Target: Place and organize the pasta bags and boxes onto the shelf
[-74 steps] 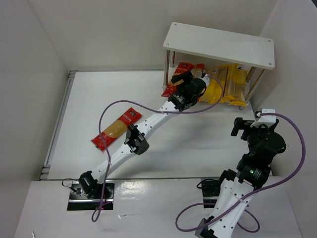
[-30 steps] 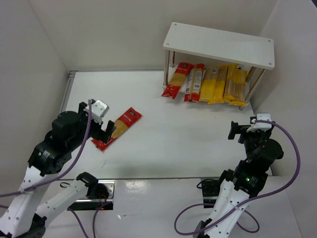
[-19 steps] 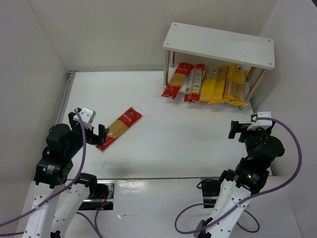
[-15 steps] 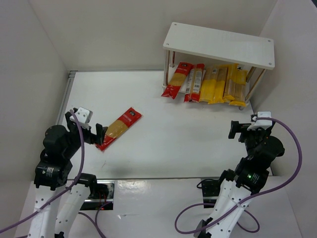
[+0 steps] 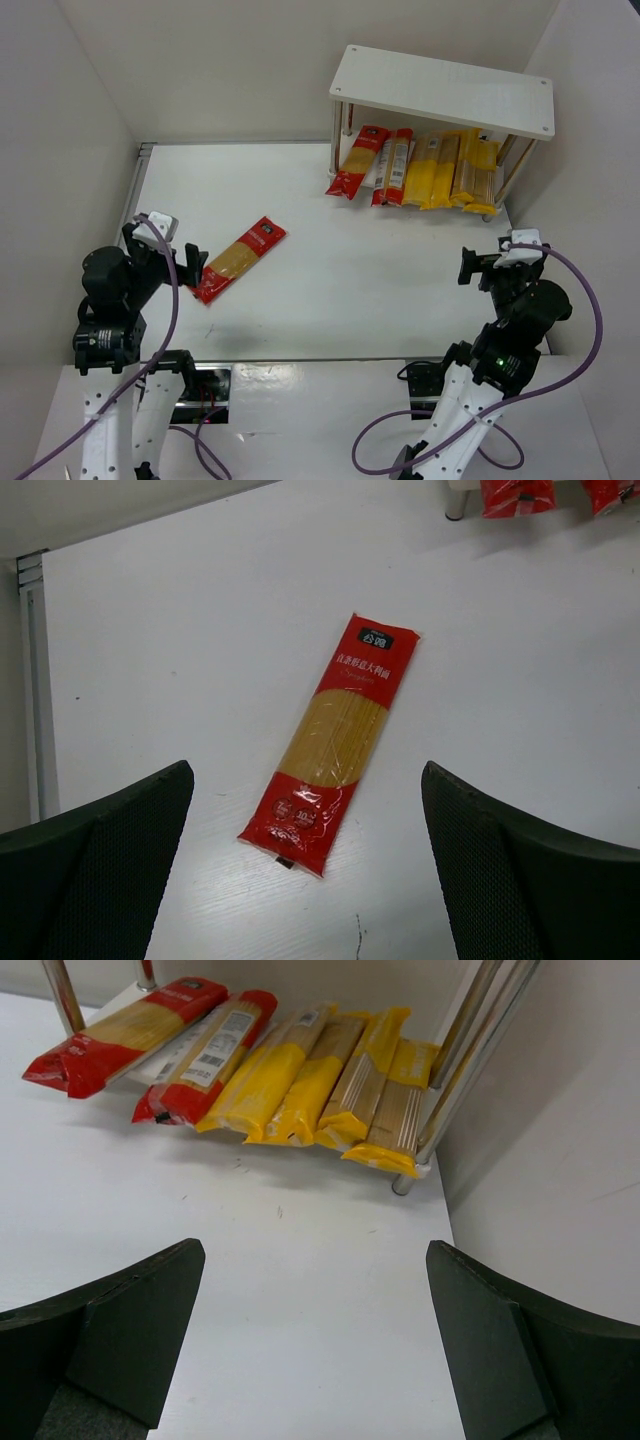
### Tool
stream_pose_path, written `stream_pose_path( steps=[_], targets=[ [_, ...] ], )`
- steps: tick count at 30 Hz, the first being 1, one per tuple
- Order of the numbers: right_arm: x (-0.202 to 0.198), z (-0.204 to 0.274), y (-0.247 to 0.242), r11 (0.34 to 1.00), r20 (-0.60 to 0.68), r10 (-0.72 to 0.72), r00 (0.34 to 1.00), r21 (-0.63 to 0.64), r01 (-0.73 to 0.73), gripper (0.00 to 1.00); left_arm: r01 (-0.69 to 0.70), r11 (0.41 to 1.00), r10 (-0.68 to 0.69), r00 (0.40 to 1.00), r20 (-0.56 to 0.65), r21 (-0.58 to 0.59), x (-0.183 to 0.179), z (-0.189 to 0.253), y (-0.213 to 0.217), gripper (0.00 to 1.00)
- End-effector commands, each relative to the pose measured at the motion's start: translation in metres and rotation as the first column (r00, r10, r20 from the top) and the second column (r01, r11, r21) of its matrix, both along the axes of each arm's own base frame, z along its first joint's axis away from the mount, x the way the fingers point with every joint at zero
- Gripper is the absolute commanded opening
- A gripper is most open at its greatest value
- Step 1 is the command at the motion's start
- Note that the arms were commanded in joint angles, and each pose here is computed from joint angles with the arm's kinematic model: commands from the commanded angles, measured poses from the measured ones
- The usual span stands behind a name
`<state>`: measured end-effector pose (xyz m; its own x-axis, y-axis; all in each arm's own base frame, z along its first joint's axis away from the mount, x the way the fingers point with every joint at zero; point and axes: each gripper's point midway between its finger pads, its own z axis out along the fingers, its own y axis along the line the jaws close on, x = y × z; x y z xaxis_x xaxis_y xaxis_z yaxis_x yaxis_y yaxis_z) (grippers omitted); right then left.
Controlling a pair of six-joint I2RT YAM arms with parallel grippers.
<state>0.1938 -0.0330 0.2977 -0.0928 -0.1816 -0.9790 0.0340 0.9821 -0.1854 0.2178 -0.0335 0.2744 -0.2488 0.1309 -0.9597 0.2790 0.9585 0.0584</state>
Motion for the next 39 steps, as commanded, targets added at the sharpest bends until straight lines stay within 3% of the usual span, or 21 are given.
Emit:
stream_pose_path(
  steps=[1,5,39],
  targets=[
    [-0.01,0.012,0.01,0.998,0.054,0.018,0.998,-0.054,-0.016,1.0,0.034,0.999,-0.035,0.998,0.049,0.027,-0.001,0.015,-0.001,1.0],
    [-0.009,0.011,0.008,0.999,0.047,0.018,0.999,-0.048,-0.016,1.0,-0.009,1.0,0.009,1.0,0.001,0.024,0.009,0.005,0.009,1.0],
    [-0.011,0.013,0.011,0.999,0.062,0.018,0.998,-0.05,-0.015,1.0,-0.033,0.999,0.033,0.999,0.018,0.019,0.006,0.009,0.013,1.0]
  ],
)
